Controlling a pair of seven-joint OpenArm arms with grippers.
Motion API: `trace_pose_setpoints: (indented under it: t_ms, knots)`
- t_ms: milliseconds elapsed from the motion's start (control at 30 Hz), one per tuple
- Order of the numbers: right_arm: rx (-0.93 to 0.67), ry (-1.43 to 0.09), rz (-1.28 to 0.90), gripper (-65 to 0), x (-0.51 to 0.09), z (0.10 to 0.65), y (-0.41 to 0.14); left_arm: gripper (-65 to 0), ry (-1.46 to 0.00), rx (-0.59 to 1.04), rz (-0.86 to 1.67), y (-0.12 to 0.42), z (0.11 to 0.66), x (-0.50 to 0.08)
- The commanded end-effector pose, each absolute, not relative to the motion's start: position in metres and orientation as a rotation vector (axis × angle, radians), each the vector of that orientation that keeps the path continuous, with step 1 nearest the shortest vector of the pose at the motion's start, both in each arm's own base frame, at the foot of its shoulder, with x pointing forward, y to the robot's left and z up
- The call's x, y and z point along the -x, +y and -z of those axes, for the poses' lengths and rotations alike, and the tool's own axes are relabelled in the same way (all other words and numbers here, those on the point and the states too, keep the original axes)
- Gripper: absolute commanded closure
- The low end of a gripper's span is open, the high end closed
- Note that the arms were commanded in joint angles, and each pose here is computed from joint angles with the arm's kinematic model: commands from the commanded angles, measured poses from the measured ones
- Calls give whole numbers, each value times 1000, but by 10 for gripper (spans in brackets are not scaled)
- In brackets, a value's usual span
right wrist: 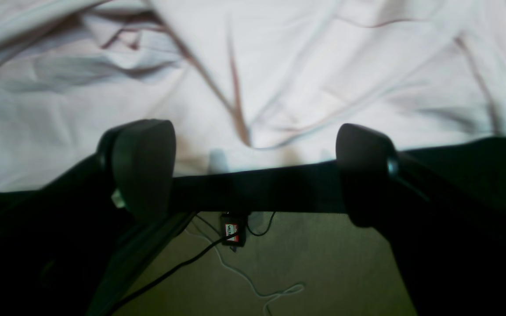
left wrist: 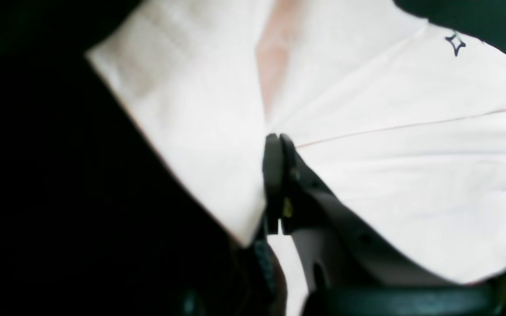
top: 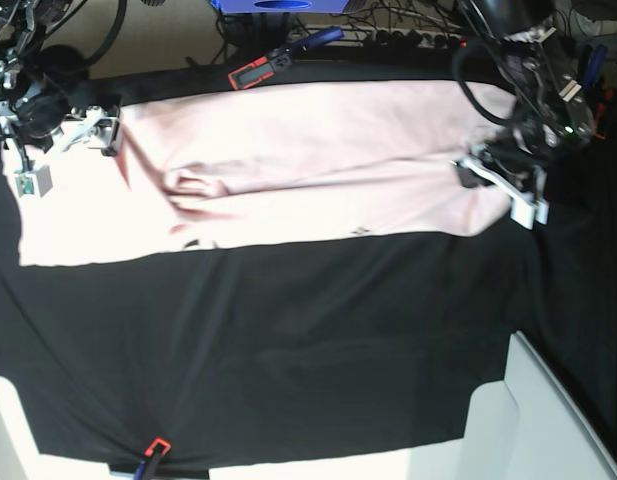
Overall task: Fold the T-shirt properly
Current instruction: 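Lift the strip end with the left gripper and fold it toward the right gripper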
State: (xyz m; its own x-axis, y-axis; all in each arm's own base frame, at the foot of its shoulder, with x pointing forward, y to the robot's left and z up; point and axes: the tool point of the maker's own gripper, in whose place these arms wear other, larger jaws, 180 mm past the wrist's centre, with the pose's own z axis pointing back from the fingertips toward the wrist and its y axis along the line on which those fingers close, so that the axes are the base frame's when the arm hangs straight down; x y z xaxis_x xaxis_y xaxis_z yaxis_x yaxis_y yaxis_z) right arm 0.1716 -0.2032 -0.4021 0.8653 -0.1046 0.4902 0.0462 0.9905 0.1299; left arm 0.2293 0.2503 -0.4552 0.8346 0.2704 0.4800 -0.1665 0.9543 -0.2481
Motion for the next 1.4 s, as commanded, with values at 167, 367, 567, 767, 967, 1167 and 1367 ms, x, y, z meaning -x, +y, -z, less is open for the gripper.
trace_pose_setpoints:
  t_ms: [167, 367, 567, 767, 967, 1167, 1367]
  knots:
    - [-117, -557, 74, -543, -179, 395, -204, 0, -632, 116, -174, 269, 414, -246]
    - [-117, -557, 74, -543, -179, 395, -204, 0, -629, 87, -162, 269, 409, -235]
    - [-117, -557, 74, -543, -179, 395, -204, 0, -614, 121, -85, 236, 409, -230]
    - [-116, -556, 73, -543, -179, 395, -204, 0, -610, 238, 16, 167, 410, -229]
    - [-114, -554, 72, -543, -179, 395, -205, 0, -604, 343, 80, 113, 410, -231]
    - [-114, -554, 72, -543, -179, 395, -205, 0, -620, 426, 100, 74, 404, -240]
    - [-114, -553, 72, -543, -178, 395, -205, 0, -643, 470, 78, 57, 397, -247]
